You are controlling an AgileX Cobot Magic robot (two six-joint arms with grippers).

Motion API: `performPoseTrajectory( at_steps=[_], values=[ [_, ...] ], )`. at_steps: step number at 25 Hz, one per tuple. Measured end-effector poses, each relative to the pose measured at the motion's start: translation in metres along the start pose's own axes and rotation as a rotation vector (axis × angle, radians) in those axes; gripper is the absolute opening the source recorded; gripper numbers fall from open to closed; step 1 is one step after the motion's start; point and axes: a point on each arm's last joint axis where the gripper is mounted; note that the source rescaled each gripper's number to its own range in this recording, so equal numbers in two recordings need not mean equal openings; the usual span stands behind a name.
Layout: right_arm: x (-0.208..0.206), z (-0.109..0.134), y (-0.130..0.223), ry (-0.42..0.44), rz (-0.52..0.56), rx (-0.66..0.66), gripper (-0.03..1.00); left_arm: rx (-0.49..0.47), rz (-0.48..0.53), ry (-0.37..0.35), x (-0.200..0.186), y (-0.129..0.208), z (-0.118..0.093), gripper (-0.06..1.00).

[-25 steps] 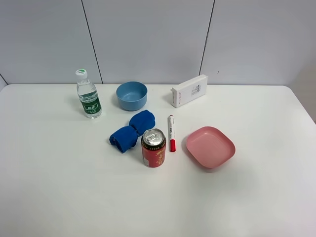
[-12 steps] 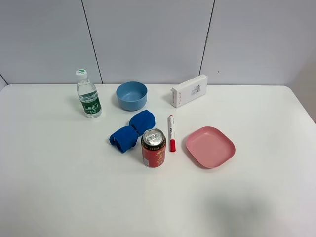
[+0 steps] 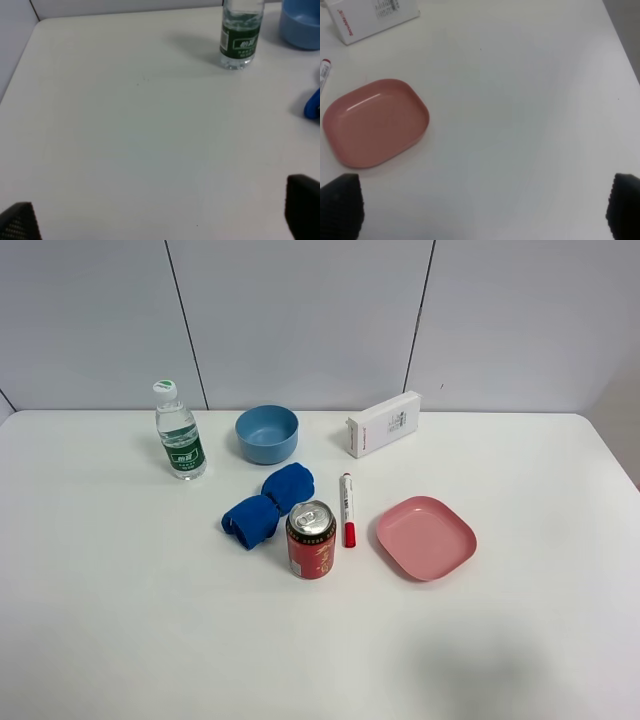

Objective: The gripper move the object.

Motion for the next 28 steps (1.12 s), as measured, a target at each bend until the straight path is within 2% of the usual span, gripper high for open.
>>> performPoseTrajectory(
  at_steps=[28],
  values=[
    [0.0000, -0.0002, 0.0000, 0.003, 0.000, 0.009, 0.95, 0.000, 0.000, 0.000, 0.0000, 0.0000, 0.0000, 1.00]
  ],
)
Point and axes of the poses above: a point on each arm's last joint axis where the gripper is mounted, x pointing out along that axis toward the gripper, z along the wrist's bending axis when the last joint is at zero, y = z × x, and after that the axes turned 4 degrees about x, right-handed
